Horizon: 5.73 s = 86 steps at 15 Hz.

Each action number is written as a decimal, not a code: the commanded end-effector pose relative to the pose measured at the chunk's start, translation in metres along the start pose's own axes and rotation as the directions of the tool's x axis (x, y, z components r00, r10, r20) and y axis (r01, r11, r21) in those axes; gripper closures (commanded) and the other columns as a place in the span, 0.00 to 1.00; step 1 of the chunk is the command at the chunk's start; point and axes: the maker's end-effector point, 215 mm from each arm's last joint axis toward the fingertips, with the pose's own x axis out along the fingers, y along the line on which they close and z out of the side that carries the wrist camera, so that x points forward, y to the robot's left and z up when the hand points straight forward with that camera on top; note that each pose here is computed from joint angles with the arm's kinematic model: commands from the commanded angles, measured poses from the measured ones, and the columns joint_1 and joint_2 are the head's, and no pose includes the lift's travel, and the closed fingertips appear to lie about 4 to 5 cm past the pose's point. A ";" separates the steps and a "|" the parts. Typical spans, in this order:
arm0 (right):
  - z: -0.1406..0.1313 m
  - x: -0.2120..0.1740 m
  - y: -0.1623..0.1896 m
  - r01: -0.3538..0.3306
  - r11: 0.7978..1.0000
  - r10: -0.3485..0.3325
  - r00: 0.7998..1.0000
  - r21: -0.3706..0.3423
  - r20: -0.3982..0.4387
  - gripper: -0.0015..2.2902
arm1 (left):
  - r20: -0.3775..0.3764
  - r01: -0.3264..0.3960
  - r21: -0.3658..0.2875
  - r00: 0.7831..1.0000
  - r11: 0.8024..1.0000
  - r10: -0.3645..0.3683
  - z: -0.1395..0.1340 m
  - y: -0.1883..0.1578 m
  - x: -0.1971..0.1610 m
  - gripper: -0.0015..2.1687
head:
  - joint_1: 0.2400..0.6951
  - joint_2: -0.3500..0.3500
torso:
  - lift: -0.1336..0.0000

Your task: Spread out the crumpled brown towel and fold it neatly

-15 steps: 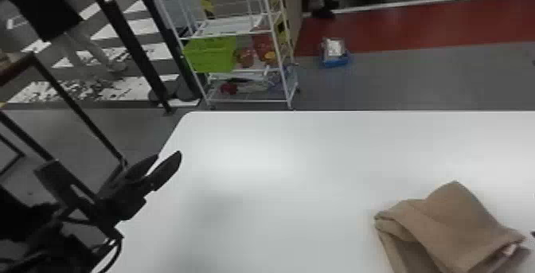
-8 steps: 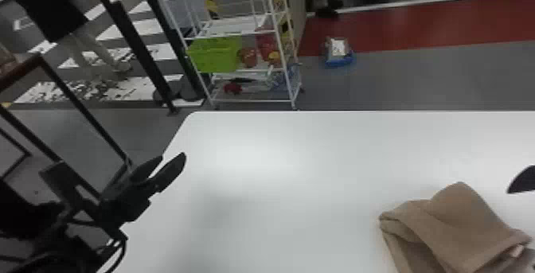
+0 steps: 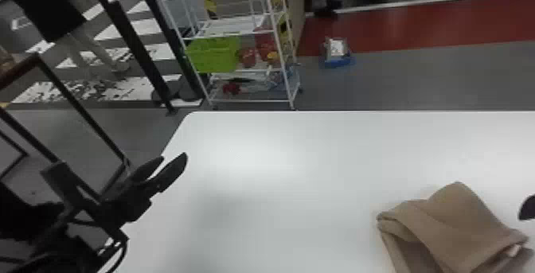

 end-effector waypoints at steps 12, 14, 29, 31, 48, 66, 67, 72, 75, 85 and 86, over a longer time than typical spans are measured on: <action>0.006 0.061 0.020 -0.129 0.991 0.129 0.992 -0.025 0.014 0.10 | 0.007 -0.009 -0.008 1.000 1.000 0.009 -0.001 0.003 -0.003 0.04 | 1.00 1.00 | 0.08; 0.008 0.068 0.015 -0.133 0.991 0.133 0.991 0.002 0.036 0.13 | 0.008 -0.010 -0.006 1.000 1.000 0.010 0.000 0.005 -0.004 0.04 | 1.00 1.00 | 0.08; 0.011 0.074 0.001 -0.130 0.987 0.126 0.991 0.090 0.051 0.23 | 0.022 -0.022 -0.003 1.000 1.000 0.022 0.005 0.013 -0.013 0.04 | 1.00 1.00 | 0.08; 0.013 0.074 0.001 -0.130 0.988 0.126 0.991 0.087 0.055 0.32 | 0.024 -0.020 -0.004 1.000 1.000 0.020 0.005 0.012 -0.012 0.04 | 1.00 1.00 | 0.08; 0.029 0.064 -0.003 -0.122 0.974 0.101 0.988 0.191 0.113 0.38 | 0.016 0.033 0.028 0.999 0.999 -0.033 0.004 -0.010 -0.022 0.04 | 1.00 1.00 | 0.08; 0.034 0.067 0.019 -0.148 0.979 0.141 0.988 0.142 0.059 0.29 | 0.069 -0.055 0.019 0.996 0.998 0.053 0.005 -0.004 -0.010 0.04 | 1.00 1.00 | 0.08; 0.033 0.067 0.019 -0.148 0.979 0.141 0.988 0.143 0.058 0.29 | 0.069 -0.071 0.010 0.995 0.997 0.070 0.004 -0.003 -0.008 0.04 | 1.00 1.00 | 0.08; 0.034 0.071 0.021 -0.154 0.980 0.147 0.987 0.129 0.064 0.29 | 0.067 -0.080 0.005 0.995 0.997 0.080 0.002 -0.004 -0.004 0.04 | 1.00 1.00 | 0.08; 0.035 0.073 0.019 -0.154 0.981 0.147 0.987 0.118 0.073 0.41 | 0.066 -0.078 0.005 0.995 0.997 0.077 0.001 -0.004 -0.005 0.04 | 1.00 1.00 | 0.08; 0.042 0.075 0.014 -0.153 0.981 0.141 0.984 0.123 0.104 0.57 | 0.059 -0.065 0.004 0.996 0.998 0.065 -0.003 -0.007 -0.006 0.04 | 1.00 1.00 | 0.08; 0.042 0.075 0.012 -0.148 0.980 0.134 0.985 0.130 0.108 0.58 | 0.057 -0.053 0.004 0.997 0.999 0.052 -0.005 -0.011 -0.004 0.04 | 1.00 1.00 | 0.08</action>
